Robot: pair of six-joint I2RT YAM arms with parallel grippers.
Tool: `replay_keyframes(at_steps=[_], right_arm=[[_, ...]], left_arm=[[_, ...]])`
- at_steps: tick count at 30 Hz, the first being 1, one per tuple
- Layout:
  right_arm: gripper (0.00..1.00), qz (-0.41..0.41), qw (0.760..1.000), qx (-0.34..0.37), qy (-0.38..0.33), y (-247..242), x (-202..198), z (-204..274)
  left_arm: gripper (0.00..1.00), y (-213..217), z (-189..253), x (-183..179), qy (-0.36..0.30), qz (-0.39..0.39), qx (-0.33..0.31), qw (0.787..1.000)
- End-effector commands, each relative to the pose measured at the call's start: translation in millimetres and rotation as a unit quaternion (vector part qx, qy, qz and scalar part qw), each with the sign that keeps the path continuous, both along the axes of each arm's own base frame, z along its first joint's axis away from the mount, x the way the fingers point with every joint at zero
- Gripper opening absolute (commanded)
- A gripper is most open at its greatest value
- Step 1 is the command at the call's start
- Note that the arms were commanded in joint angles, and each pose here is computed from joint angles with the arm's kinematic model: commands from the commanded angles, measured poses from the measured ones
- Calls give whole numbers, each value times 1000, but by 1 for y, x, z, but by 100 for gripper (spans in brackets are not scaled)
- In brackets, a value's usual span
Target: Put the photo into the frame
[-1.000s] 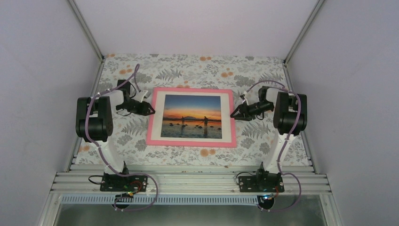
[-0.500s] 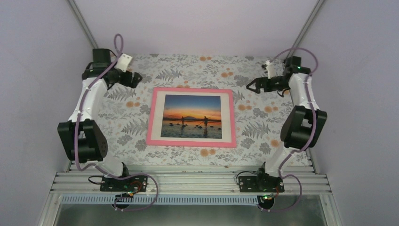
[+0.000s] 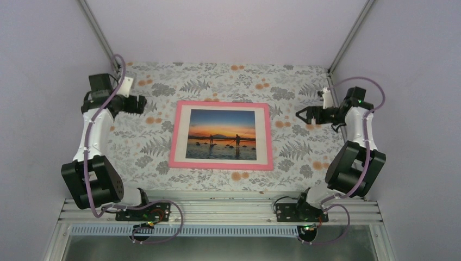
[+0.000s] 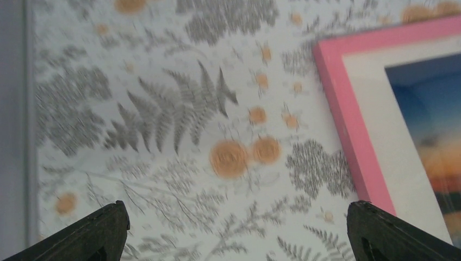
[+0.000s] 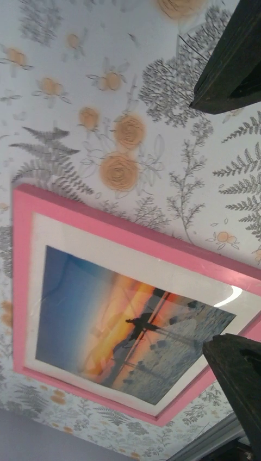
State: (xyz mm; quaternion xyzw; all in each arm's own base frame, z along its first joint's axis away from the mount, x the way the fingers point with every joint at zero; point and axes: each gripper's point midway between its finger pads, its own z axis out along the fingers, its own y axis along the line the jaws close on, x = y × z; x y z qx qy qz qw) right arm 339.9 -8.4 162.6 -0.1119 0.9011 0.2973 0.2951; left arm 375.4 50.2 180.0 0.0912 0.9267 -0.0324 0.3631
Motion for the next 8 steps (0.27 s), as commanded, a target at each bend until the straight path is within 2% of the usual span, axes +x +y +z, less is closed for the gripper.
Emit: replay_keyframes(at_steps=[1, 8], right_arm=[[100, 2, 1000, -9, -29, -1, 0, -13], [100, 2, 1000, -13, -19, -5, 4, -21]], left_arm=[[100, 4, -6, -8, -12, 20, 3, 1000], [100, 17, 0, 4, -23, 44, 23, 998]])
